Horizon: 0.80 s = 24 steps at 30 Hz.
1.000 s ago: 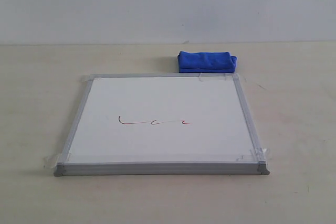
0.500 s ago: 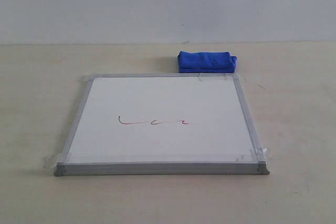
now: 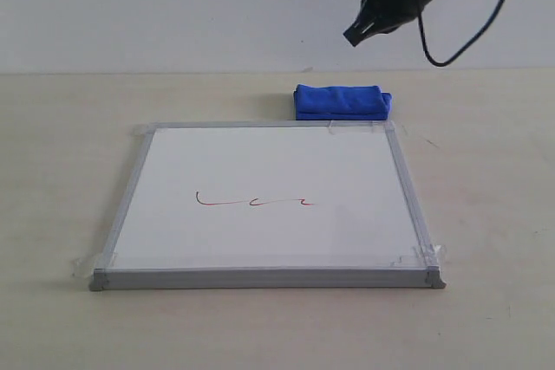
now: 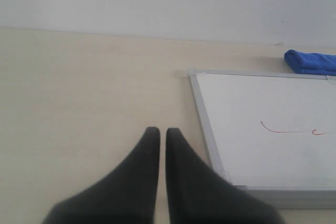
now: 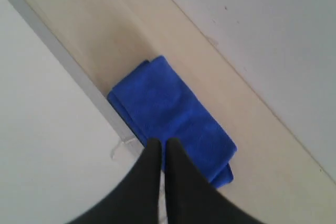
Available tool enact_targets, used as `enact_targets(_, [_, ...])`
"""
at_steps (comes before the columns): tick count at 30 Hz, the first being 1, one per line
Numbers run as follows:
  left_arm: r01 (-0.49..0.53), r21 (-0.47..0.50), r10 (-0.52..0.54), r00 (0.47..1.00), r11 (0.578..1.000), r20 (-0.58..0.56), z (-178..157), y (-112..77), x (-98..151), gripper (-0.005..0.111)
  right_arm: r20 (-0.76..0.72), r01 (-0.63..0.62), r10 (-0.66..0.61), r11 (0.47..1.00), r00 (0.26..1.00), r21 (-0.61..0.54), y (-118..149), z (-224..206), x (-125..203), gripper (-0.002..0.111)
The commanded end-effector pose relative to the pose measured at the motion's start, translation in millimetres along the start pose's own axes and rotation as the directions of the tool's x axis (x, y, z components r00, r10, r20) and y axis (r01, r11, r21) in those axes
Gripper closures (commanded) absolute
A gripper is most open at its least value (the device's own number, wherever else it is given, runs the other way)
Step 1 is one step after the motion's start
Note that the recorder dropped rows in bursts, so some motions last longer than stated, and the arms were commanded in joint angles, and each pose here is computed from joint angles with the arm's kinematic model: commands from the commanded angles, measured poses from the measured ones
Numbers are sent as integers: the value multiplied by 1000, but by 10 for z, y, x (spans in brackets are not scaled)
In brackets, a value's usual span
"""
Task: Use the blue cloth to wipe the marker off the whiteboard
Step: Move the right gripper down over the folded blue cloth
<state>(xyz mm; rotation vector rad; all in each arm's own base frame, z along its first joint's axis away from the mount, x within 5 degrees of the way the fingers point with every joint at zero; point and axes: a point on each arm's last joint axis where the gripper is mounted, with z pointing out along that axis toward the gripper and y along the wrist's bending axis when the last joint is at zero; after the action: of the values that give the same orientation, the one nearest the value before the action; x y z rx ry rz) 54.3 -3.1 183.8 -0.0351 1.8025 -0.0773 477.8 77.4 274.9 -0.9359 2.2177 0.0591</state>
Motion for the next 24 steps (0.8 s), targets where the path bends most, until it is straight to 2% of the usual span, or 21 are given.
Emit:
enact_targets(1, [-3,2,3,1000,1000,9,-5,-2,-13,102,-40,37,-40,997,998,-73,-91,216,-124,108])
enact_targets(6, [-3,2,3,1000,1000,9,-5,-2,-13,102,-111,51,-60,995,992,-82,-174,725,26,108])
enact_targets(9, [-3,2,3,1000,1000,9,-5,-2,-13,102,-122,73,-84,993,989,-87,-168,823,84,108])
enact_targets(10, [-3,2,3,1000,1000,9,-5,-2,-13,102,-134,87,-101,991,986,-101,-157,860,117,104])
enact_targets(12, [-3,2,3,1000,1000,9,-5,-2,-13,102,-141,106,-121,988,983,-112,-148,896,144,81])
enact_targets(13, [-3,2,3,1000,1000,9,-5,-2,-13,102,-141,115,-130,987,981,-113,-147,928,160,55])
enact_targets(14, [-3,2,3,1000,1000,9,-5,-2,-13,102,-135,115,-128,988,983,-104,-152,957,167,36])
enact_targets(15, [-3,2,3,1000,1000,9,-5,-2,-13,102,-129,82,-93,993,987,-87,-160,1001,179,21])
enact_targets(16, [-3,2,3,1000,1000,9,-5,-2,-13,102,-129,51,-61,996,990,-79,-154,1039,190,20])
enact_targets(19, [-3,2,3,1000,1000,9,-5,-2,-13,102,-122,33,-40,997,992,-63,-147,1174,245,36])
enact_targets(21, [-3,2,3,1000,1000,9,-5,-2,-13,102,-116,49,-55,997,992,-58,-129,1262,276,35])
enact_targets(24, [-3,2,3,1000,1000,9,-5,-2,-13,102,-107,65,-69,997,992,-47,-107,1401,334,25])
